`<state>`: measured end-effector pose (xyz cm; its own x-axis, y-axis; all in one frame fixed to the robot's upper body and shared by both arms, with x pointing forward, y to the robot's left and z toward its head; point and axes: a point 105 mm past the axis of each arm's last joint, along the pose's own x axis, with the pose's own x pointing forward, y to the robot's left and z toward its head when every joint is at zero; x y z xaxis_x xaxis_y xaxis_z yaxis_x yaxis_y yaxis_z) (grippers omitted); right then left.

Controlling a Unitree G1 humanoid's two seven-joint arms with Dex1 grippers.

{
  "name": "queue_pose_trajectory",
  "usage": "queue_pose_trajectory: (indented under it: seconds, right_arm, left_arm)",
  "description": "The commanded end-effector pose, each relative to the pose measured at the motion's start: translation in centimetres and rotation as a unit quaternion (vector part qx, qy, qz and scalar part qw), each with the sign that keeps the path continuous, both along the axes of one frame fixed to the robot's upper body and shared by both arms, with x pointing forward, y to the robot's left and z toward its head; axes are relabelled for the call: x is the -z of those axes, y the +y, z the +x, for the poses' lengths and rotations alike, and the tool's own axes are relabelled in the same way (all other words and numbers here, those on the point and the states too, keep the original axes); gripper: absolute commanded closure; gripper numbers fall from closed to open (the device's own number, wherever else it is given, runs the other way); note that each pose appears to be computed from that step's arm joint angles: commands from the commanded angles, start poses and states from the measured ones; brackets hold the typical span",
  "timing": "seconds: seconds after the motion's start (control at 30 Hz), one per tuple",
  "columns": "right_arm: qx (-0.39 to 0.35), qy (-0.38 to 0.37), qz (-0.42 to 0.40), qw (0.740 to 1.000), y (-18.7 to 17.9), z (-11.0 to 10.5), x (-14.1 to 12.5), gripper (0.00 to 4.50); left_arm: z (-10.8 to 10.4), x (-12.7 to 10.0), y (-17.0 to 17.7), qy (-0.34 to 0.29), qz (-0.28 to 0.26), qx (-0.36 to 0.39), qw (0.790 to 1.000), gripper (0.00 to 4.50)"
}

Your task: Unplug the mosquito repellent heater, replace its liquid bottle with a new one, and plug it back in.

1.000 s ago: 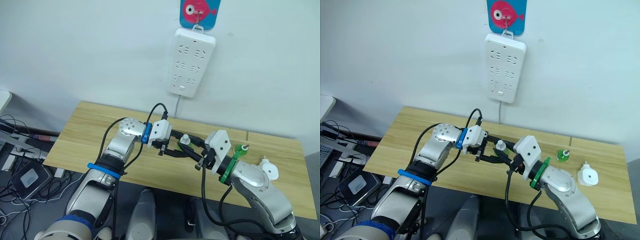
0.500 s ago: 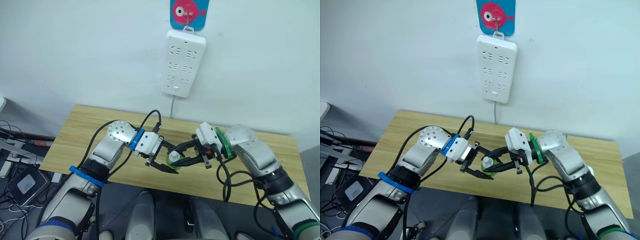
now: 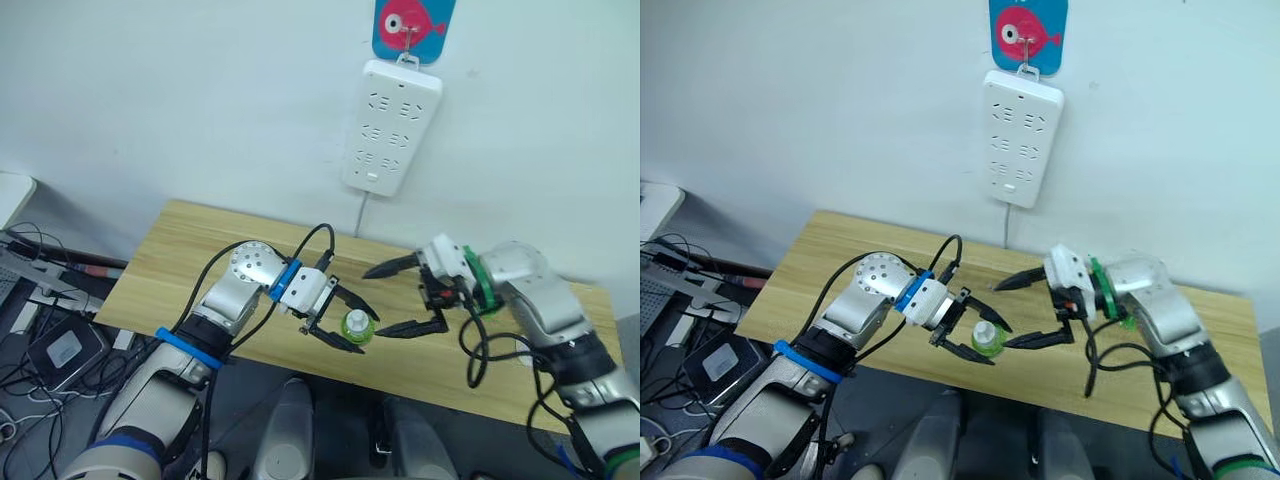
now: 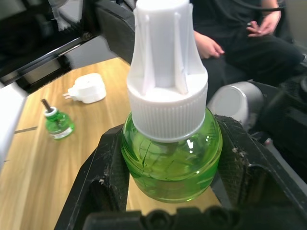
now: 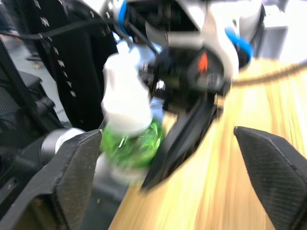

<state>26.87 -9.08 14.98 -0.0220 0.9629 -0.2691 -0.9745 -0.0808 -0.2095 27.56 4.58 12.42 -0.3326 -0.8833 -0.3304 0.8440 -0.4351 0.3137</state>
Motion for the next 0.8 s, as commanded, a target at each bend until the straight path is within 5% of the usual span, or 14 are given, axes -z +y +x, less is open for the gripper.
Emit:
queue_pose_trajectory:
  seconds: [0.03, 0.3, 0.8]
  right_arm:
    - [0.046, -0.026, 0.016, 0.998, -0.8, -0.9, -1.4, 0.07]
    - [0.249, -0.049, 0.077, 0.964, 0.2, -1.0, -1.8, 0.07]
    - [0.324, -0.045, 0.122, 0.937, 3.4, 0.5, -1.5, 0.07]
  left_arm:
    - [1.1, -1.0, -0.2, -0.006, -0.028, -0.04, 0.999, 2.24]
    - [2.0, -0.8, -0.3, 0.016, -0.053, -0.108, 0.993, 2.24]
    - [1.3, -0.7, -1.0, 0.026, -0.056, -0.113, 0.992, 2.24]
